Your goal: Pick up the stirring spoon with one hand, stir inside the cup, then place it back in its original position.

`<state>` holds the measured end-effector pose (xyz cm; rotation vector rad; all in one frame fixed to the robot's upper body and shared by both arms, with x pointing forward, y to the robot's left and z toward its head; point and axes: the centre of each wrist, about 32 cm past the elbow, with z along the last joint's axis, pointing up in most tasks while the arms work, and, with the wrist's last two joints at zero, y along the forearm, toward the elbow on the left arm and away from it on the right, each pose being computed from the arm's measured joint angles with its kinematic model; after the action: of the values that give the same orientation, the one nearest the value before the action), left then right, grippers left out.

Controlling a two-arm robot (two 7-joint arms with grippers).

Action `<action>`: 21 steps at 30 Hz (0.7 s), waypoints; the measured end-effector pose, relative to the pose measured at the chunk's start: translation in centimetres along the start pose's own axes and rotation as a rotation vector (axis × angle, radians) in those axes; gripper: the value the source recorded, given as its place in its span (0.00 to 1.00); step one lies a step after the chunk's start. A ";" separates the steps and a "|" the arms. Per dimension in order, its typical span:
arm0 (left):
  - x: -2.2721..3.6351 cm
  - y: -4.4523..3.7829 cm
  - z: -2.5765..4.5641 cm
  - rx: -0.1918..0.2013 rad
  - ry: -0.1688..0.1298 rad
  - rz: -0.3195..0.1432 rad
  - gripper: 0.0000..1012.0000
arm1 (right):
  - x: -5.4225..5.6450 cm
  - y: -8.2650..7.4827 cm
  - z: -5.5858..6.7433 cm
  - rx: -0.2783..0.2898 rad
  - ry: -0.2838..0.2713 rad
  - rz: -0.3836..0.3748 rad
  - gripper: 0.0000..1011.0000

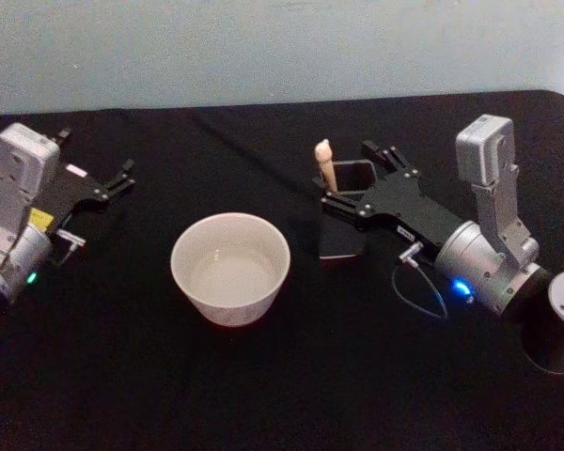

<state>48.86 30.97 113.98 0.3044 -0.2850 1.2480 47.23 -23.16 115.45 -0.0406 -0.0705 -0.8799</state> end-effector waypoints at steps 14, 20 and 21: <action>0.00 0.00 0.00 0.000 0.000 0.000 0.99 | 1.8 -0.7 1.6 0.128 -0.052 -0.184 0.99; 0.00 0.00 0.00 0.000 0.000 0.000 0.99 | 2.4 -0.7 0.1 0.052 -0.097 -0.331 0.99; 0.00 0.00 0.00 0.000 0.000 0.000 0.99 | 2.4 -0.7 -0.1 0.039 -0.099 -0.342 0.99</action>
<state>48.86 30.97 113.98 0.3044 -0.2850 1.2479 48.19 -25.48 115.52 -0.0357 -0.1915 -1.2181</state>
